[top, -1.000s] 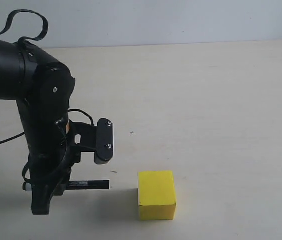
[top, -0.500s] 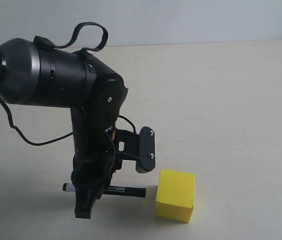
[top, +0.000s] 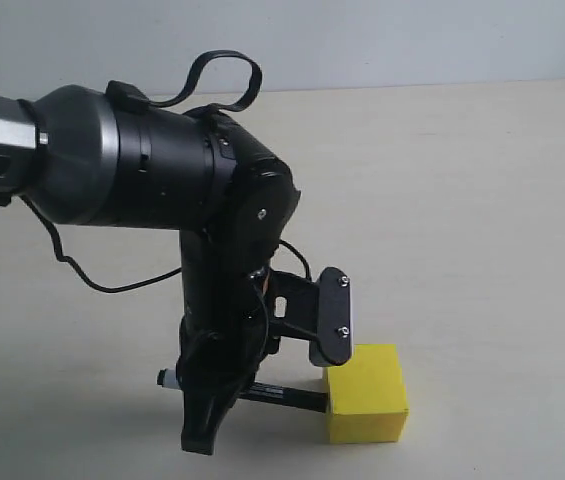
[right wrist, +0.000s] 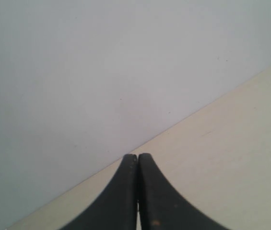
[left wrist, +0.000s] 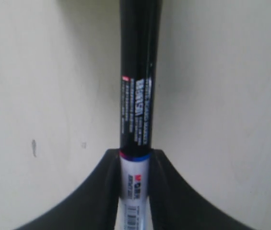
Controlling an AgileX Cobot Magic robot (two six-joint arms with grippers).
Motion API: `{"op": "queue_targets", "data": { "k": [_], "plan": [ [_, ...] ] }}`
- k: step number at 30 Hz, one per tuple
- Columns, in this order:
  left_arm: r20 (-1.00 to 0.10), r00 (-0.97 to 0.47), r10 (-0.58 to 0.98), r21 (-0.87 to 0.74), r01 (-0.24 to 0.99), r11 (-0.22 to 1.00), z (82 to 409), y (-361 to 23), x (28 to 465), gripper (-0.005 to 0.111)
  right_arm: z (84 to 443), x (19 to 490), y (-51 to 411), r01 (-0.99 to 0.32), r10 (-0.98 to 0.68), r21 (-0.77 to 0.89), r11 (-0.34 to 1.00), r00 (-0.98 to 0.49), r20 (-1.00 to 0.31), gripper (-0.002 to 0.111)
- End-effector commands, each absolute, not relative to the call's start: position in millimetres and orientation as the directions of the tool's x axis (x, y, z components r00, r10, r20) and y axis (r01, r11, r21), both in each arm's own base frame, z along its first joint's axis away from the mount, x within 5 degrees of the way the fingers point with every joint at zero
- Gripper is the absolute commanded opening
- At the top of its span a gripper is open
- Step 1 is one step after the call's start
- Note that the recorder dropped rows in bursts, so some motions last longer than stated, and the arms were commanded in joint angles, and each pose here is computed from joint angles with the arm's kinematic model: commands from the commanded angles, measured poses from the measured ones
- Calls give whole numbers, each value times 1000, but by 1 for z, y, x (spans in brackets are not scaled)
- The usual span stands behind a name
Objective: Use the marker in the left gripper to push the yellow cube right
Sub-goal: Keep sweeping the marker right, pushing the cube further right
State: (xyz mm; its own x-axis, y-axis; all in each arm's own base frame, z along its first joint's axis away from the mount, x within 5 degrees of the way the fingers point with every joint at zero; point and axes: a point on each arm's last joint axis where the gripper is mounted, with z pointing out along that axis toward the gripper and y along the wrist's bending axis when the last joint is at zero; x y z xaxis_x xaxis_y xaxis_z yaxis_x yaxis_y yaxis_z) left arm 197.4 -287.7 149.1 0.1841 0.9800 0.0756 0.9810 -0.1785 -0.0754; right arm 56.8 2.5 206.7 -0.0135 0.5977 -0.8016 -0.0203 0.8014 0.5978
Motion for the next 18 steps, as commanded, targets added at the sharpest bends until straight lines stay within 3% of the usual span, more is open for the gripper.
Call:
{"op": "queue_targets", "data": {
  "k": [1,18],
  "plan": [
    [69,183,981,-87,980,-177,152,-292,196,0,206,56,2,-18,586,586,810,-6,-810,0],
    [162,67,984,-142,989,-44,152,-276,201,0,206,56,2,-18,588,588,809,-7,-809,0]
  ]
}}
